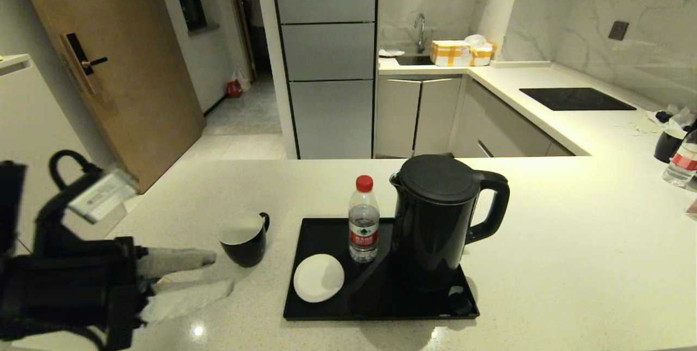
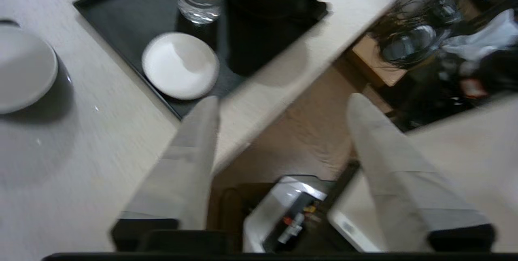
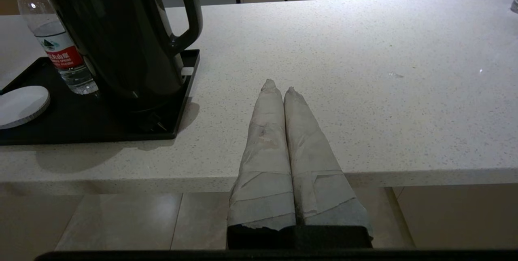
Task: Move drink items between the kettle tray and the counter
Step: Pick up the bottled water
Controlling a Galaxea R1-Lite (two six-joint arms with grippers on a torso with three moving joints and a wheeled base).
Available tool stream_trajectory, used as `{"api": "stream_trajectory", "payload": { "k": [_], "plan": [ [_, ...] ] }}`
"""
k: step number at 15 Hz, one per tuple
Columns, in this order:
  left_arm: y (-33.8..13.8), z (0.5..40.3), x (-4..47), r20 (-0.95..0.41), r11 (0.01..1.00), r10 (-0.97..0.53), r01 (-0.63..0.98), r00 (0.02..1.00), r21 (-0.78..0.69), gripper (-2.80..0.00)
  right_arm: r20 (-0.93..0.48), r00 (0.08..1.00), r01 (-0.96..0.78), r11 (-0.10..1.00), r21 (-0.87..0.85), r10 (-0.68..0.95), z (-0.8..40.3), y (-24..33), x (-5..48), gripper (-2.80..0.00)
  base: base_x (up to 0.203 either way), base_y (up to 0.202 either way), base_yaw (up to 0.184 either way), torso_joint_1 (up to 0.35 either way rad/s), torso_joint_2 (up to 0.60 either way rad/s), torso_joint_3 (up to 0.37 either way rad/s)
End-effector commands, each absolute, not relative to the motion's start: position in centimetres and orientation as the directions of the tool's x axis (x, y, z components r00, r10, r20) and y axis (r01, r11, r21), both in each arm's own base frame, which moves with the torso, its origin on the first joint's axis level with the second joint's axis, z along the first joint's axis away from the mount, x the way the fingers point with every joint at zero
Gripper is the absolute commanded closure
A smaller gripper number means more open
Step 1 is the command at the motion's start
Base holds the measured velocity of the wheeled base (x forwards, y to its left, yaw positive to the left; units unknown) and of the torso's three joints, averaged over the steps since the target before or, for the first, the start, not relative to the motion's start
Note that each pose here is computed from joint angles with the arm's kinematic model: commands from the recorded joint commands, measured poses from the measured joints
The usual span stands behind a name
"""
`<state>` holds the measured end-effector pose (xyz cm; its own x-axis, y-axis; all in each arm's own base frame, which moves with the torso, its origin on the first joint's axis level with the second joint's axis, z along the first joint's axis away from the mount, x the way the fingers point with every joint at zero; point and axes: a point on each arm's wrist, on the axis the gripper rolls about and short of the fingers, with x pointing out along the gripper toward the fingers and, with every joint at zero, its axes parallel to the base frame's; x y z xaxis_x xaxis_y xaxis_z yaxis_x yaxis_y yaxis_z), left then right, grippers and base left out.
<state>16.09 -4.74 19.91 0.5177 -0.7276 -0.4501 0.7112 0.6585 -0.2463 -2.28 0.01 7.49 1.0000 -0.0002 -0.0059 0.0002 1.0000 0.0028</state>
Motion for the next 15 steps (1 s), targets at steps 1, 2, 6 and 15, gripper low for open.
{"api": "stream_trajectory", "payload": {
  "k": [1, 2, 6, 15],
  "plan": [
    [-6.4, 16.5, 20.6, -0.478, 0.664, -0.715, 0.709, 0.51, -0.236, -2.8, -0.009, 1.0, 0.0, 1.0, 0.003, 0.0, 7.4, 0.0, -2.3, 0.0, 0.0, 0.0, 0.0, 0.0, 0.0, 0.0],
    [-7.0, 15.6, 21.9, -0.466, 0.674, -0.705, 0.71, 0.535, -0.203, -2.8, -0.008, 1.0, 0.0, 1.0, 0.003, 0.0, 7.5, 0.0, -2.3, 0.0, 0.0, 0.0, 0.0, 0.0, 0.0, 0.0],
    [-10.0, 12.0, 27.2, -0.334, 0.725, -0.664, 0.685, 0.67, -0.067, -2.8, -0.006, 1.0, 0.0, 1.0, 0.003, 0.0, 7.5, 0.0, -2.3, 0.0, 0.0, 0.0, 0.0, 0.0, 0.0, 0.0],
    [-16.7, 8.8, 31.3, -0.189, 0.762, -0.637, 0.647, 0.748, -0.006, -2.8, -0.009, 1.0, 0.0, 1.0, 0.003, 0.0, 7.4, 0.0, -2.3, 0.0, 0.0, 0.0, 0.0, 0.0, 0.0, 0.0]
  ]
}}
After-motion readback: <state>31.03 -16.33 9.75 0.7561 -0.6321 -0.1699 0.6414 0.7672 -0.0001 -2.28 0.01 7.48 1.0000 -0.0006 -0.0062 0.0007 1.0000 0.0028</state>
